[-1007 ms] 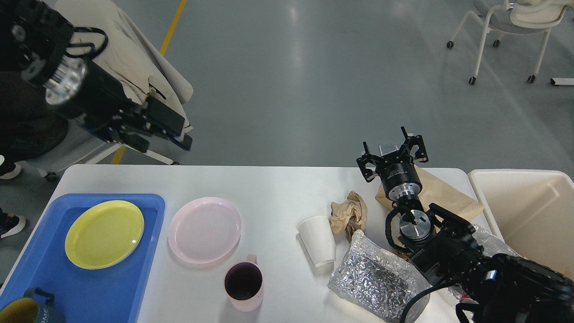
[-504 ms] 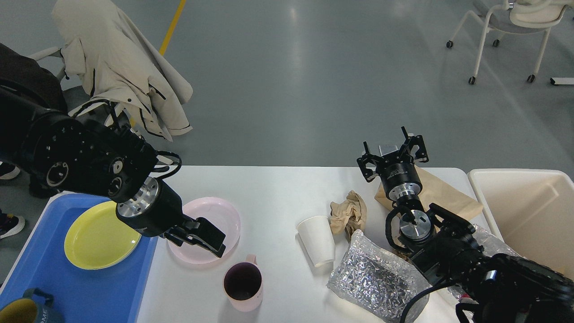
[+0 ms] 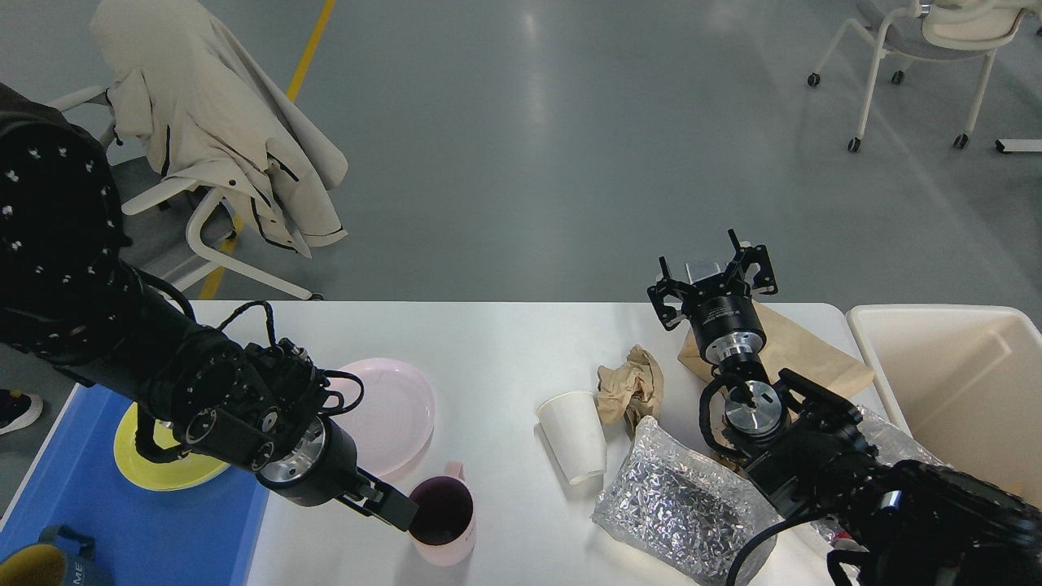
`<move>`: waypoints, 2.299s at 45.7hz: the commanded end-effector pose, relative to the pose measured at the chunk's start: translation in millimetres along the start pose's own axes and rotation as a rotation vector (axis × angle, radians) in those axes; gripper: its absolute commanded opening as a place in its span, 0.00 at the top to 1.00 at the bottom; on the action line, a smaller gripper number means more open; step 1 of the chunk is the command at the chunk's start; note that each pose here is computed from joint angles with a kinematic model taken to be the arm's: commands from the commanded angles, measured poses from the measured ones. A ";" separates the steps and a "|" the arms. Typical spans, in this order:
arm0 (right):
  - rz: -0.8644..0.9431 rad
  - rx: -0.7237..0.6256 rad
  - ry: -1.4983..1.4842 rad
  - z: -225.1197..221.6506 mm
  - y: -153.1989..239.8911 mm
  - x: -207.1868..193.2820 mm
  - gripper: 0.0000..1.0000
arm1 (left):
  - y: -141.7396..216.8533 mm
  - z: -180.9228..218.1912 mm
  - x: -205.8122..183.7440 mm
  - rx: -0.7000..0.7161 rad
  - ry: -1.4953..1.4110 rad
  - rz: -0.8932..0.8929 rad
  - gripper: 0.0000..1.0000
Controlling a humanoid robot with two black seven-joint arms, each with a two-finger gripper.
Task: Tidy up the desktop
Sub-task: 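Reach the left gripper down to the pink mug and grasp it, then lift the pink mug and set it on the blue tray corner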
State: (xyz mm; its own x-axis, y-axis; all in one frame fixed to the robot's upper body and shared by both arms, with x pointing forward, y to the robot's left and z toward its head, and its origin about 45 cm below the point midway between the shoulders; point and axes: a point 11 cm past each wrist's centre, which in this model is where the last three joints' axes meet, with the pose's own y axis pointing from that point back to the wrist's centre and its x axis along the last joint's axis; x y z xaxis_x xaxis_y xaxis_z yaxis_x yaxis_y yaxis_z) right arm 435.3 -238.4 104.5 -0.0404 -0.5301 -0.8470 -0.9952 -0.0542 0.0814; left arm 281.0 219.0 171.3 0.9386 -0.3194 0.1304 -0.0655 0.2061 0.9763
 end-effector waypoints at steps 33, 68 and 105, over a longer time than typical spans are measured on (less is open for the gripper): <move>-0.001 0.000 -0.001 0.2 -0.1 -0.4 0.00 | -65.5 23.4 9.7 0.015 -0.009 0.118 0.57; -0.001 0.000 -0.001 0.2 -0.1 -0.4 0.00 | 170.6 -11.3 58.4 -0.023 0.037 0.148 1.00; -0.001 0.000 -0.001 0.2 -0.1 -0.4 0.00 | 66.6 -194.1 -107.6 0.136 0.177 0.050 1.00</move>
State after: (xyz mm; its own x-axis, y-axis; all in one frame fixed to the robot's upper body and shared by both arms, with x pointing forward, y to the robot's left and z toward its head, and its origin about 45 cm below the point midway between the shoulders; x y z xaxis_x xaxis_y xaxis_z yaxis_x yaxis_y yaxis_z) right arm 435.3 -238.0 104.6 -0.0391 -0.5293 -0.8475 -0.9952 -0.0555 0.0806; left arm 262.0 446.7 229.0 0.9717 -0.1247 0.2004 -0.1892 0.0961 0.9772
